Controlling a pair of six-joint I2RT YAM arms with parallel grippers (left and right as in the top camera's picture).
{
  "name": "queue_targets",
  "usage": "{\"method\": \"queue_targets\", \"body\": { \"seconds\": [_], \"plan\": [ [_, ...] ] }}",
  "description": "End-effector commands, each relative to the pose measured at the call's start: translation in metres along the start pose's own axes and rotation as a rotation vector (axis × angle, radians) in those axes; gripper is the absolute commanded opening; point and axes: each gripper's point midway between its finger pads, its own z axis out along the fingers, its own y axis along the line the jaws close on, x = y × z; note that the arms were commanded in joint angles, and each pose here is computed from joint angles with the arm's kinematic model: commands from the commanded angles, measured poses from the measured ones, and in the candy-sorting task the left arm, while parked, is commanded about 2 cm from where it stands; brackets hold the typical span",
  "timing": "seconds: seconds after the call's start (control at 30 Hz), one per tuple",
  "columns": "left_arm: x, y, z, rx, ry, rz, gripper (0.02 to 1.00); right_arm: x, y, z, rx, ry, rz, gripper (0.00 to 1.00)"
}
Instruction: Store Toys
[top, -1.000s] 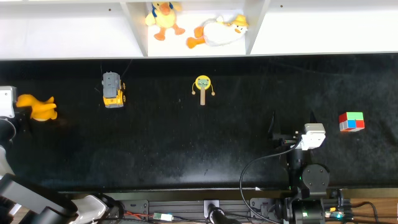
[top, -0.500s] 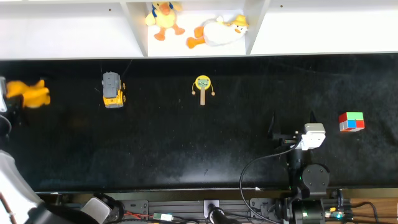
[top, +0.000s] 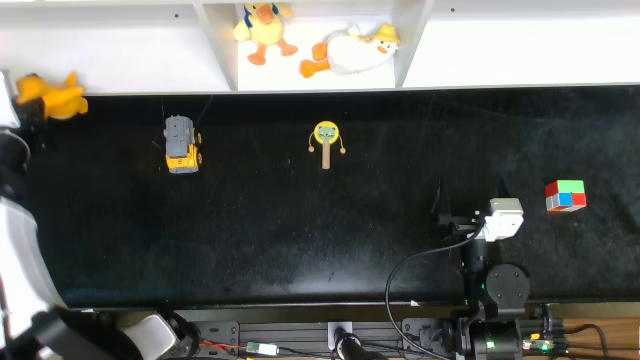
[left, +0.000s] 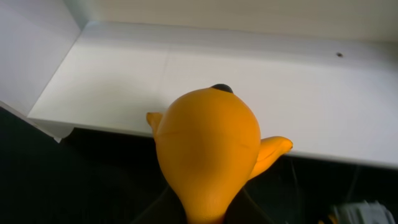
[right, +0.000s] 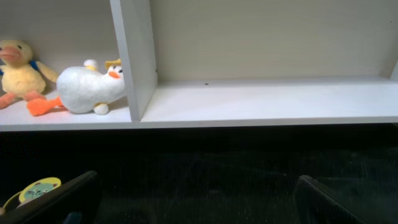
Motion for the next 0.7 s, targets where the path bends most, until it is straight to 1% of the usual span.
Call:
{"method": "queue_targets", "body": {
  "seconds": [0.03,0.17,0.37,0.7],
  "plan": [
    [-0.028,0.009,0.016,-0.006,-0.016,-0.022,0.064,0.003,0.001,0.000,-0.006,-0.001,0.007,0.996],
    [-0.034,0.008,0.030,0.015,0.000,-0.020,0.064,0.003,0.001,0.000,-0.006,-0.001,0.007,0.996],
    [-0.029,-0.005,0.046,0.042,0.029,-0.012,0.066,0.003,0.001,0.000,-0.006,-0.001,0.007,0.996],
    [-0.021,-0.003,0.058,-0.013,0.063,0.002,0.082,0.003,0.001,0.000,-0.006,-0.001,0.007,0.993]
  ]
}}
